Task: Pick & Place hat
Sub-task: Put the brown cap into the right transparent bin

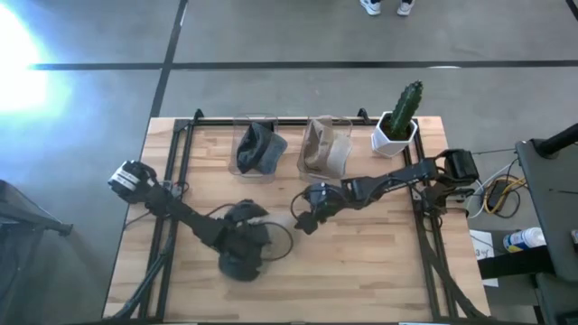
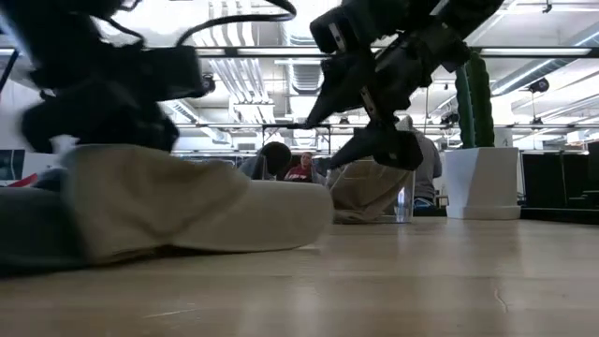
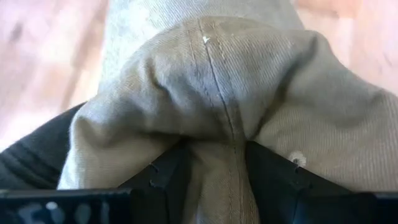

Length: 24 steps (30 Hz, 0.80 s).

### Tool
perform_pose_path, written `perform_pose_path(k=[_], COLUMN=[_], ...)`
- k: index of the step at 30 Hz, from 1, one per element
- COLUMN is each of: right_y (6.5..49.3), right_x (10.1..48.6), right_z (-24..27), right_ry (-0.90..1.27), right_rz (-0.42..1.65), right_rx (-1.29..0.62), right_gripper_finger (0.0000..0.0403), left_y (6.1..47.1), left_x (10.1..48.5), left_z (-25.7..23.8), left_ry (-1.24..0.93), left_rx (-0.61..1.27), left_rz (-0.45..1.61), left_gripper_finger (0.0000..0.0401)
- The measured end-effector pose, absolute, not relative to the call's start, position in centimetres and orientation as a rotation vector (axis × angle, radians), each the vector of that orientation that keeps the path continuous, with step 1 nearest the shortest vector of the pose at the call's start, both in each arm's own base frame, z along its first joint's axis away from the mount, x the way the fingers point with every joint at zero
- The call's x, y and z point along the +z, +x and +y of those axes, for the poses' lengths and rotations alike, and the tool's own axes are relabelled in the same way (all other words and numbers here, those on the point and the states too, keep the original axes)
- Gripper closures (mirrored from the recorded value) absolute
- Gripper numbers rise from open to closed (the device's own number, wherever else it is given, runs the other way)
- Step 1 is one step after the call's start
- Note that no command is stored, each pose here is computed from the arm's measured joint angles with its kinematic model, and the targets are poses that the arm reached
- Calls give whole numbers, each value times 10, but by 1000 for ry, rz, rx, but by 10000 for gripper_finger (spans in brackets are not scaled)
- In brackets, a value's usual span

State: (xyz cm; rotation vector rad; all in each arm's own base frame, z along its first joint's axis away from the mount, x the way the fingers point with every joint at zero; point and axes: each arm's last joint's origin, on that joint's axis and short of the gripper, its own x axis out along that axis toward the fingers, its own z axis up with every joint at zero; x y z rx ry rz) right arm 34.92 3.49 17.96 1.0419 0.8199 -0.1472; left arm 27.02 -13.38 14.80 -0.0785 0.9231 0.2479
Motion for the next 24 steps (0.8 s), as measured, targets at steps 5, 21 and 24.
perform_pose_path(k=[5,21,24], right_y=[342,325,324], right_x=[169,143,142], right_z=[36,36,37], right_ry=[1069,1007,1017], right_rz=[830,753,770], right_rx=[-223,-298,-280], right_gripper_finger=[177,177,177], left_y=[280,296,302], left_x=[150,128,126], left_z=[-121,-122,-121], left_ry=[-83,-112,-122], left_rx=[256,189,193], left_rz=[902,902,898], left_gripper_finger=[246,245,245])
